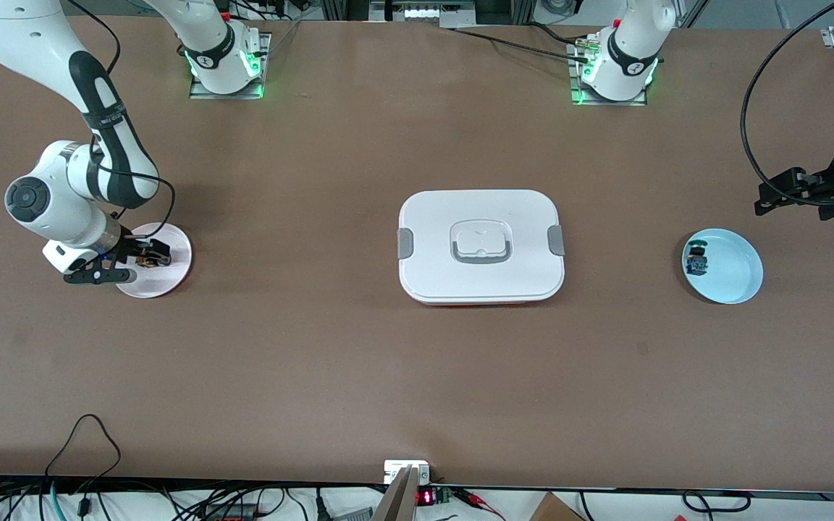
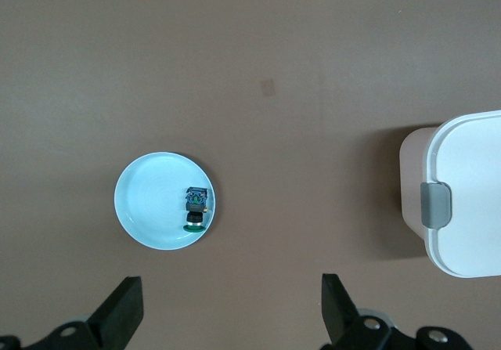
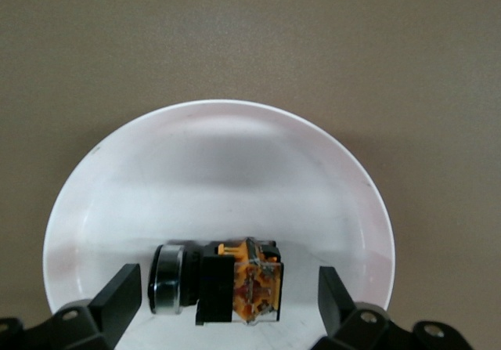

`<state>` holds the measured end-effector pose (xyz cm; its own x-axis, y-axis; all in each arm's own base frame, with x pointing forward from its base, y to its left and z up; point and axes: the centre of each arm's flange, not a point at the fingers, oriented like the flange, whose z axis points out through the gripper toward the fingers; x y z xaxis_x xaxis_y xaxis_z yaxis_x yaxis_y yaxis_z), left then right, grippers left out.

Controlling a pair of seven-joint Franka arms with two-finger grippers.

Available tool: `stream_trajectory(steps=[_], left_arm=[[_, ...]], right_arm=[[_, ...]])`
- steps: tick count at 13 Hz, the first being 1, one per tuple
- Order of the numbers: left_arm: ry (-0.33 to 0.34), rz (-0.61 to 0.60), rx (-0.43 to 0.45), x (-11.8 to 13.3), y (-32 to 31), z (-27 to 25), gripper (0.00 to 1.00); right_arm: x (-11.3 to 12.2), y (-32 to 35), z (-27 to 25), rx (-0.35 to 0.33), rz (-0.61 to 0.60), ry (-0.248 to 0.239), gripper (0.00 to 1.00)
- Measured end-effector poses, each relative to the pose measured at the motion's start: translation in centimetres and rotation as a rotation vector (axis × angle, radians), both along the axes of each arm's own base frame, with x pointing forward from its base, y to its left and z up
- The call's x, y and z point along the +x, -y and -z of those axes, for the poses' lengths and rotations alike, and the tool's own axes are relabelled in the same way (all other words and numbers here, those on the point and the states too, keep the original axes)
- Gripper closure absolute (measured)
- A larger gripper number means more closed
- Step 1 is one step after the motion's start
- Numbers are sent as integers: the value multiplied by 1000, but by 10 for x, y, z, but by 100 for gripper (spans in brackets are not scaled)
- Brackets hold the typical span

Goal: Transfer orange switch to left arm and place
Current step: 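Lift the orange switch off the white plate with the right gripper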

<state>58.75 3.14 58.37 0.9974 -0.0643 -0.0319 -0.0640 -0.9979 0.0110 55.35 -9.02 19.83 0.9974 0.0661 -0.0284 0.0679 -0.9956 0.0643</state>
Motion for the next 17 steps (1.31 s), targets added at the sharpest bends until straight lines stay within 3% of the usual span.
stream_trajectory(steps=[9, 17], left_arm=[[-2, 15, -1, 0, 8, 0, 0], [-6, 25, -2, 0, 14, 0, 0]], right_arm=[[2, -7, 11, 22, -24, 15, 0], [-5, -6, 17, 26, -28, -1, 0]])
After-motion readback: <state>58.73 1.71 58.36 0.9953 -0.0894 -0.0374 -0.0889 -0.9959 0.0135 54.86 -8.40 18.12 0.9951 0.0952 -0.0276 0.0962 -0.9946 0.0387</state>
